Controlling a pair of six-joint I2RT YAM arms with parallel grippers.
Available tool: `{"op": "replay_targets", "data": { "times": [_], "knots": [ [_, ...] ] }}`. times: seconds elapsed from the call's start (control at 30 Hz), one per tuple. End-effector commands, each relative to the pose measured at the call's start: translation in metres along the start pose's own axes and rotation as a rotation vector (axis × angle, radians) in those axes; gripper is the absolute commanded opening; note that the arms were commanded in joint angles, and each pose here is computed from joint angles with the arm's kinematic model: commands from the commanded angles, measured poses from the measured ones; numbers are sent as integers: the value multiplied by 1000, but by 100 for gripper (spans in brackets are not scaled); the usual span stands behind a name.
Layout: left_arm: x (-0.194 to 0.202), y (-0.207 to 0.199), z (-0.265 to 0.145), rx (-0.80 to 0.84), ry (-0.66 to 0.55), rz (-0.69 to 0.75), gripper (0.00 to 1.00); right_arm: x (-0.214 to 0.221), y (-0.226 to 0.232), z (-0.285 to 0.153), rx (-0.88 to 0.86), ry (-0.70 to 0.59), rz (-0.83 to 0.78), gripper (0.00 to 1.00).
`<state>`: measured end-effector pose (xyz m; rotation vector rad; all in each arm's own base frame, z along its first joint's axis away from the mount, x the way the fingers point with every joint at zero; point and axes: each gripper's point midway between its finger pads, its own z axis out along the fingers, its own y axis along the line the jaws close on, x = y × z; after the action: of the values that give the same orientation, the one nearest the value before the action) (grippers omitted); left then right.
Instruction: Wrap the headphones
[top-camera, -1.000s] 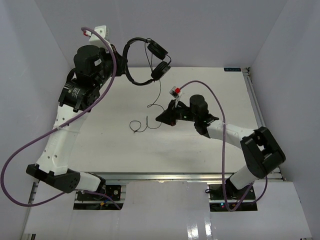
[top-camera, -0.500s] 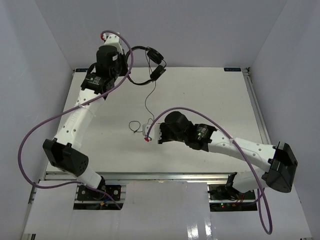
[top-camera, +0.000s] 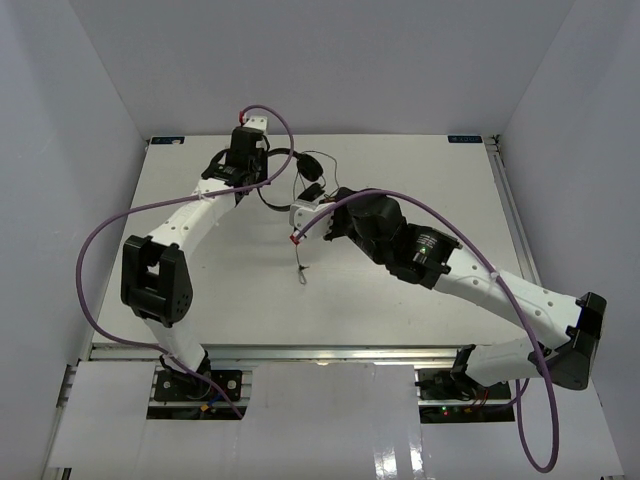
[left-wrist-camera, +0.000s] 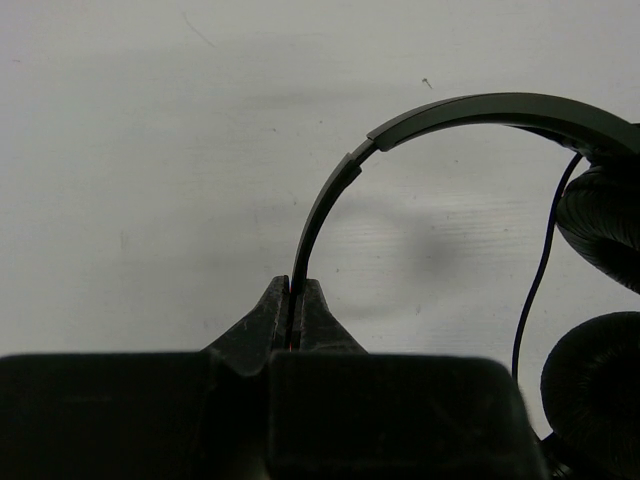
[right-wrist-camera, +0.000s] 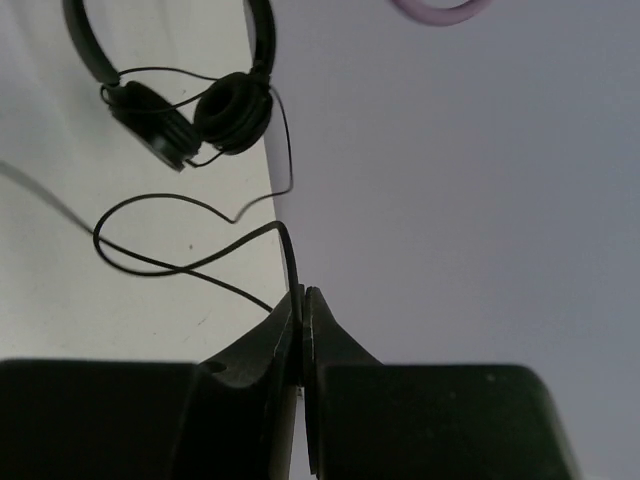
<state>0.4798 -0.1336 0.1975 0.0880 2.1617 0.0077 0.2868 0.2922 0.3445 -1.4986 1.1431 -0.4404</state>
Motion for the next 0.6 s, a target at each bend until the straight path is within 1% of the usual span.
{"op": "replay_targets", "data": {
  "times": [0.0,0.13,0.27,0.33,0.4,0.53,0.57],
  "knots": [
    [-13,-25,8,108,-64,-40,0,-14,-37,-2,88,-22,-20,8],
    [-2,-37,17,138,-41,-32,0,-15,-38,-2,88,-25,-11,8],
    [-8,-28,17,96,-63,-39,0,-11,-24,-1,44,-40,17,8],
    [-12,-26,15,108,-71,-56,0,-5,-24,-2,45,-30,28,8],
    [-13,-26,12,118,-75,-62,0,4,-32,-2,62,-16,50,8],
    [-9,-27,4,147,-83,-38,0,26,-61,-4,134,-6,133,8],
    [-10,-28,-3,168,-96,-25,0,42,-76,-5,171,13,169,8]
  ]
}}
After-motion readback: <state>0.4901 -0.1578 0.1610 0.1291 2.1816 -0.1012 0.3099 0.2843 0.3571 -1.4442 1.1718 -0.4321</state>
